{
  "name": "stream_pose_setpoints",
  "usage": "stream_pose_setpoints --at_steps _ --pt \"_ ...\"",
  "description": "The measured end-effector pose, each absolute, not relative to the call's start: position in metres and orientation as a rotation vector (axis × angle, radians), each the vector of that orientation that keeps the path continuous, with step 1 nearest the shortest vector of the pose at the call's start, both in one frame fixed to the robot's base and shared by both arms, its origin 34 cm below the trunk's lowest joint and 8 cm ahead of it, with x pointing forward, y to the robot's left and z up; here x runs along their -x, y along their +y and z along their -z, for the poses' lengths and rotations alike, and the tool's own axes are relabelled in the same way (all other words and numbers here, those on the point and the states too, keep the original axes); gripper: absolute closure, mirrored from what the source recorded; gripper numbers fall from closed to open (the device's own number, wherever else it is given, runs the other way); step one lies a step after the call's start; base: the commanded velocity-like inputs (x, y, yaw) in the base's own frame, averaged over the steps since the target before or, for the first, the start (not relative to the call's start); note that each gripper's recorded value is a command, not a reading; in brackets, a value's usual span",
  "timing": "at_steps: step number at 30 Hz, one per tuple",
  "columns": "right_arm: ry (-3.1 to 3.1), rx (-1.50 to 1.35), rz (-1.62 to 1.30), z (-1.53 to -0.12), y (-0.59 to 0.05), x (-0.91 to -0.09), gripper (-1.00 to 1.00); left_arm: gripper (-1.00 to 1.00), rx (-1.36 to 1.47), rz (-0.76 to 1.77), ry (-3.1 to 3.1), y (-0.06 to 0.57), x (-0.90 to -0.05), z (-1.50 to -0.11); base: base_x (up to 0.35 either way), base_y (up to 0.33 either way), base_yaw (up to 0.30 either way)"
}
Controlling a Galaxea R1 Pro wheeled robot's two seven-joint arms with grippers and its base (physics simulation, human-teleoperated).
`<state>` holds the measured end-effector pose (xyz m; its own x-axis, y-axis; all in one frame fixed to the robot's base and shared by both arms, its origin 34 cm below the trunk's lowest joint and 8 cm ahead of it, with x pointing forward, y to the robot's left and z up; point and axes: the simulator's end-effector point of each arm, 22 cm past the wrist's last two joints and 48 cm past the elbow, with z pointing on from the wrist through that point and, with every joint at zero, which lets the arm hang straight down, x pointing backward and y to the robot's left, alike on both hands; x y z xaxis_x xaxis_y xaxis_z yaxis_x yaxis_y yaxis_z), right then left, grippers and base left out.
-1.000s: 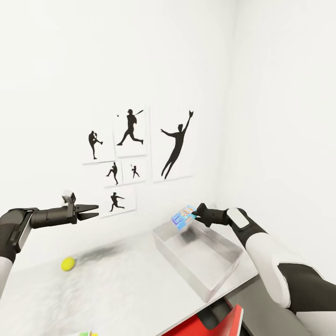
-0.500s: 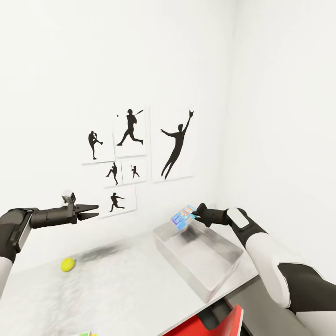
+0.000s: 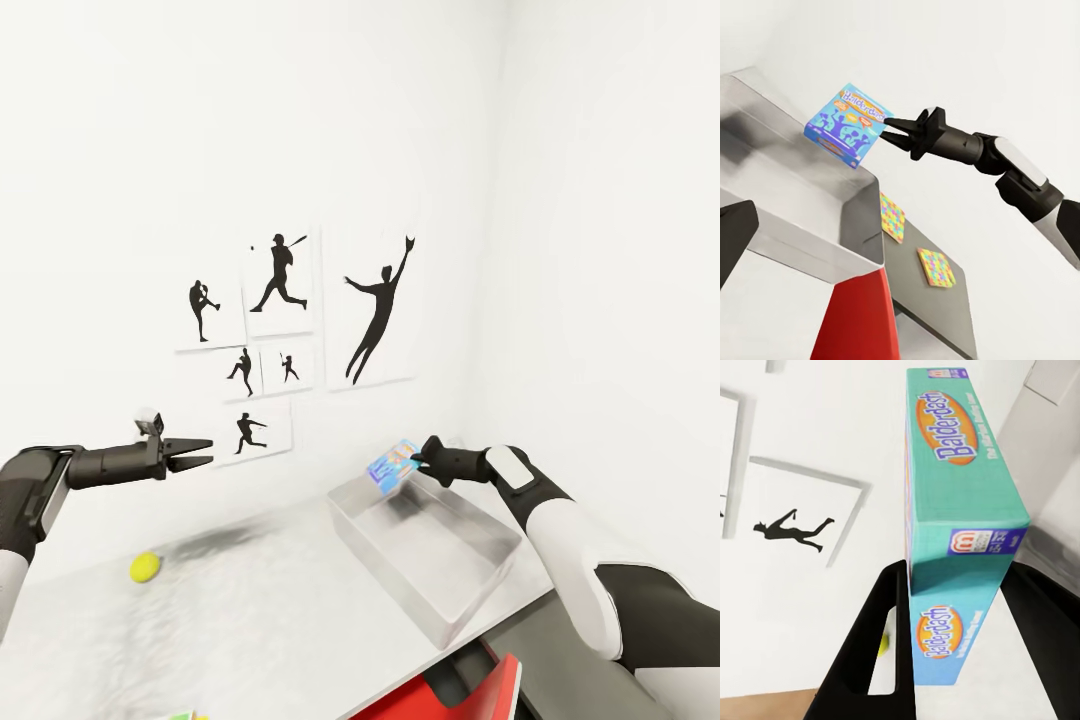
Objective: Put all the toys in the child's room - the three board games (two on the bed and one on the table), the two jigsaw puzzles on the table, and the tennis ball on the table - inside the toy box on the table in the child's room.
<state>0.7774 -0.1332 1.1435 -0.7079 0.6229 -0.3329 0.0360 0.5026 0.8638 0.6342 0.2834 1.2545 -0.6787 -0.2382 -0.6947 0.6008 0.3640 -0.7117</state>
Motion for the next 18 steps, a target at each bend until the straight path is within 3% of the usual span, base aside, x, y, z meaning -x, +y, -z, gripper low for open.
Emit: stream_pose_setpoints --at_steps 18 --pt "2.249 -0.537 -1.074 -1.115 -0.14 -0.767 1.0 -1.0 -0.314 1.421 1.863 0.278 -0.634 -1.255 0.0 0.0 0.0"
